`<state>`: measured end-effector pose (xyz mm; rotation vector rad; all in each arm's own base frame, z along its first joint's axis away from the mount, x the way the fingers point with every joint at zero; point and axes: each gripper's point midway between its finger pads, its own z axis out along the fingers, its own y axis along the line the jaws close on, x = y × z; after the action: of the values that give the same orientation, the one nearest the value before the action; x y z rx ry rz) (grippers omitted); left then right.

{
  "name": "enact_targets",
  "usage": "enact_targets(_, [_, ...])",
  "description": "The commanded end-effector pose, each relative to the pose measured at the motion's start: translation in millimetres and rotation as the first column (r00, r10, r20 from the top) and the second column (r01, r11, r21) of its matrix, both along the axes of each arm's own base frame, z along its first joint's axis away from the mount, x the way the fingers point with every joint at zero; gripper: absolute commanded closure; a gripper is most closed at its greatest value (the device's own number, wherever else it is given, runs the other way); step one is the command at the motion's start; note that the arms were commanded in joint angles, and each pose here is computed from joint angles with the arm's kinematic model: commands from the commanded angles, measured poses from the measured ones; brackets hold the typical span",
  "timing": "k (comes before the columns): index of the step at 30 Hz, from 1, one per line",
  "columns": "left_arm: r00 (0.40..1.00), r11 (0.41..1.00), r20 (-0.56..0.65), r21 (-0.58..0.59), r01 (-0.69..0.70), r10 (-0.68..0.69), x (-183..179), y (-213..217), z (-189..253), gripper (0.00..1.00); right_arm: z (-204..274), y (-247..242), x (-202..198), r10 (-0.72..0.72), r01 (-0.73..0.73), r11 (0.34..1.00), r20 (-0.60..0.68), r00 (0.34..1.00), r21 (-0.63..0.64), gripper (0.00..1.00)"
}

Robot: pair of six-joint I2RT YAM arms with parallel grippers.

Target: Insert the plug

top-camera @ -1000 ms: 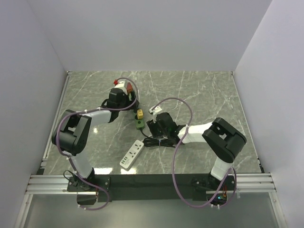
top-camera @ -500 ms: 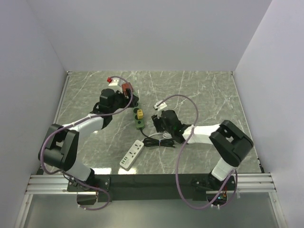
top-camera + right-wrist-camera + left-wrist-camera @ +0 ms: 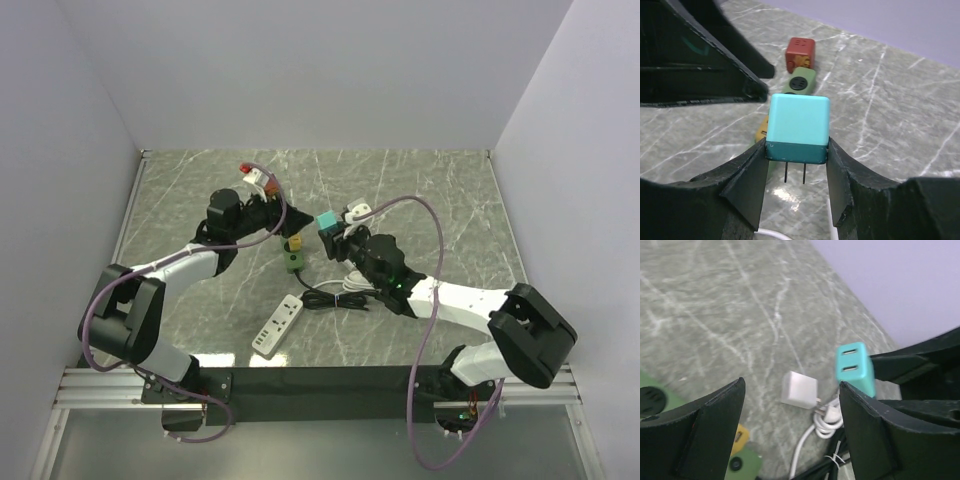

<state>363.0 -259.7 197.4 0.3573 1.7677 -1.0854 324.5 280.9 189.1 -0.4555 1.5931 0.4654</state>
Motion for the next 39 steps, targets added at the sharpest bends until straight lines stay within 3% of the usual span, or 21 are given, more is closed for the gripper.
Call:
enact_targets(1, [0.988, 0.988, 0.078, -0.066, 0.136, -0.131, -24, -18, 23, 0.19, 21, 9, 0, 0.006, -0.007, 1.0, 0.071, 0.997, 0.026, 1.0])
enact_targets(23, [0.97, 0.951, 0.128, -0.205, 0.231, -0.208, -51, -32, 45, 0.19, 38, 23, -16, 0.053, -0.064, 0.994, 0.125, 0.991, 0.087, 1.0])
enact_targets(30, [0.962, 0.943, 0.118, -0.198, 0.266, -0.247, -57, -38, 42, 0.39, 40, 20, -14, 0.013, -0.025, 0.995, 0.129, 0.992, 0.094, 1.0])
enact_targets(36, [0.955, 0.937, 0.11, -0.19, 0.293, -0.277, -59, -44, 40, 0.44, 42, 9, -9, -0.052, 0.039, 0.993, 0.126, 0.991, 0.11, 1.0])
enact_targets(39, [0.952, 0.934, 0.105, -0.189, 0.304, -0.289, -60, -45, 36, 0.39, 42, 7, -6, -0.075, 0.062, 0.992, 0.127, 0.989, 0.106, 1.0])
